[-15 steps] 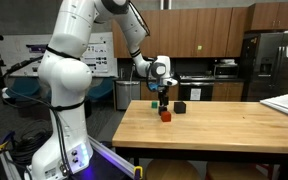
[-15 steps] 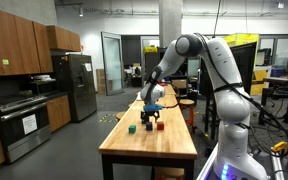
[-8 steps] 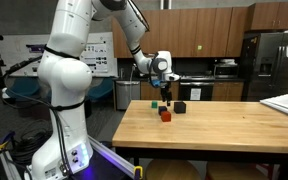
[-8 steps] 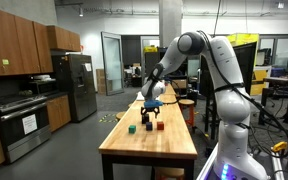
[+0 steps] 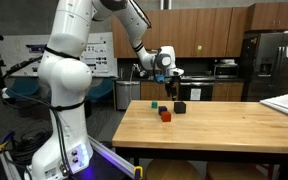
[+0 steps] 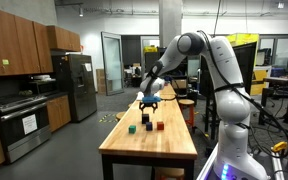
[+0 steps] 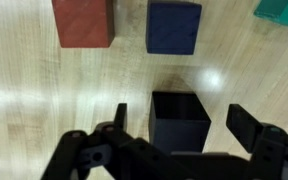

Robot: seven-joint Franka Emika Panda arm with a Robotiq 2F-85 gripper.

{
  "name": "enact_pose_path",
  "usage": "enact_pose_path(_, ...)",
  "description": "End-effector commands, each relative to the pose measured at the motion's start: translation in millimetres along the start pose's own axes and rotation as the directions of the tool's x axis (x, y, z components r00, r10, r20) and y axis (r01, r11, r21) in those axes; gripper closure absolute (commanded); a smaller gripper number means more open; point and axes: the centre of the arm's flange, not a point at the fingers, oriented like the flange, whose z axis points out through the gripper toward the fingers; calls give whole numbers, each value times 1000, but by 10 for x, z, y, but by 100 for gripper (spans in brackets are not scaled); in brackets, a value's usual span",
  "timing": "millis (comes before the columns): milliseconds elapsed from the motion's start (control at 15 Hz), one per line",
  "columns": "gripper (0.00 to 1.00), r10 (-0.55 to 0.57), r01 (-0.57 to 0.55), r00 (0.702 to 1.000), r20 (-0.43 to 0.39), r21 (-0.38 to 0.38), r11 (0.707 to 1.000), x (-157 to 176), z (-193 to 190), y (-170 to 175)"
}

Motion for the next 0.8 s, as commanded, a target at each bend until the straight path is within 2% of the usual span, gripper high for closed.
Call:
enact_pose_path(0, 0, 21, -22, 1000, -5, -20, 1000, 259, -36, -63)
enact_pose_path(733, 0, 15, -14, 1000, 12, -44, 999, 609, 202, -151)
